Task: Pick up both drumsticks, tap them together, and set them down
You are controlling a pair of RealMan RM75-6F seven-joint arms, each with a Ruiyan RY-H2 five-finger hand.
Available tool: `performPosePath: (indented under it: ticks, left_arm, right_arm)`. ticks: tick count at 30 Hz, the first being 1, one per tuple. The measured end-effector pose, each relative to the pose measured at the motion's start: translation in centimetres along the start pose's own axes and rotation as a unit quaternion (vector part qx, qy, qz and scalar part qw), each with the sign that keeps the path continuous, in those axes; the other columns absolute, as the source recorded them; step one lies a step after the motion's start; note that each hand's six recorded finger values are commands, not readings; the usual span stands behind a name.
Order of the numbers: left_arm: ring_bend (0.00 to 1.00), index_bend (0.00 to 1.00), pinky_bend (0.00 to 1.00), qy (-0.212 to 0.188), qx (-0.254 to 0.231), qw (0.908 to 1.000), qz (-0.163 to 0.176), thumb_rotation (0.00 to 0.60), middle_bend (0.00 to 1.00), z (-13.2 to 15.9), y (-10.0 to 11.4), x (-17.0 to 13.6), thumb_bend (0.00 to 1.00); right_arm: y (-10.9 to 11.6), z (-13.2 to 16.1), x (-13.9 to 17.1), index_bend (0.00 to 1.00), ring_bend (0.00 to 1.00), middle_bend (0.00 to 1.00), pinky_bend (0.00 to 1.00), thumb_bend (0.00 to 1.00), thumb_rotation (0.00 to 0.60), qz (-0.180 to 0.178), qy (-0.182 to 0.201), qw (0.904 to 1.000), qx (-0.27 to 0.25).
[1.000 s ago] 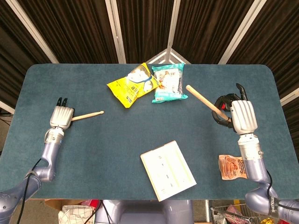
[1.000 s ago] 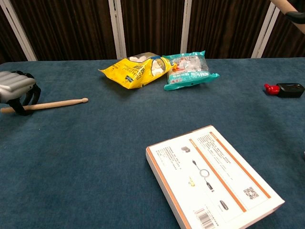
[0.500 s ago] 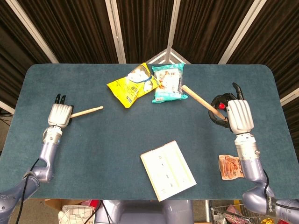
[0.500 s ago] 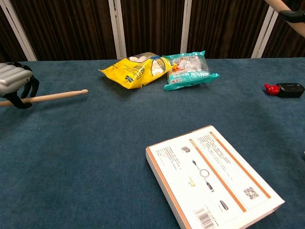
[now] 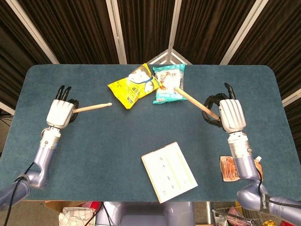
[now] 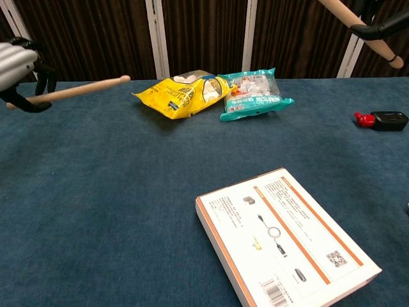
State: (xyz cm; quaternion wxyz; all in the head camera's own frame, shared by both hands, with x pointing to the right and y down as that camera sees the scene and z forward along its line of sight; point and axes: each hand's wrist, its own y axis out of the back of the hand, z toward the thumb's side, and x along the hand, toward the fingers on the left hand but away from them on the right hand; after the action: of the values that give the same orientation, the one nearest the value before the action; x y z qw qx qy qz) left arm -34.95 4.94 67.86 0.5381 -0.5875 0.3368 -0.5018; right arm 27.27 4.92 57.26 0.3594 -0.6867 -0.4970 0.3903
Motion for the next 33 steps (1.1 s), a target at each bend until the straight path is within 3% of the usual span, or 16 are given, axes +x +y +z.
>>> performPosePath:
  ticks: [4,13,24,33]
  left_arm:
    - [0.10,0.67,0.00,-0.036,-0.056,0.9969,0.041,0.600,0.62,1.4,3.1,-0.8,0.54]
    - [0.10,0.68,0.00,-0.089,-0.142,0.9844,0.052,0.600,0.62,4.5,7.1,-2.2,0.54]
    - [0.10,0.68,0.00,-0.075,-0.188,0.9790,0.026,0.600,0.62,5.7,7.5,-1.1,0.54]
    - [0.11,0.68,0.00,-0.067,-0.214,0.9745,0.014,0.600,0.62,7.6,7.1,-0.4,0.54]
  right_arm:
    - [-0.8,1.0,-0.8,0.75,0.39,0.64,0.00,0.53,0.600,0.005,0.008,0.9999,-0.007]
    - [-2.3,4.3,-3.9,0.75,0.39,0.64,0.00,0.53,0.600,0.007,0.061,0.9980,-0.014]
    - [-4.8,6.5,-7.9,0.75,0.39,0.64,0.00,0.54,0.600,0.006,0.112,0.9933,0.030]
    - [-5.5,7.5,-8.1,0.75,0.39,0.64,0.00,0.54,0.600,-0.004,0.129,0.9895,0.064]
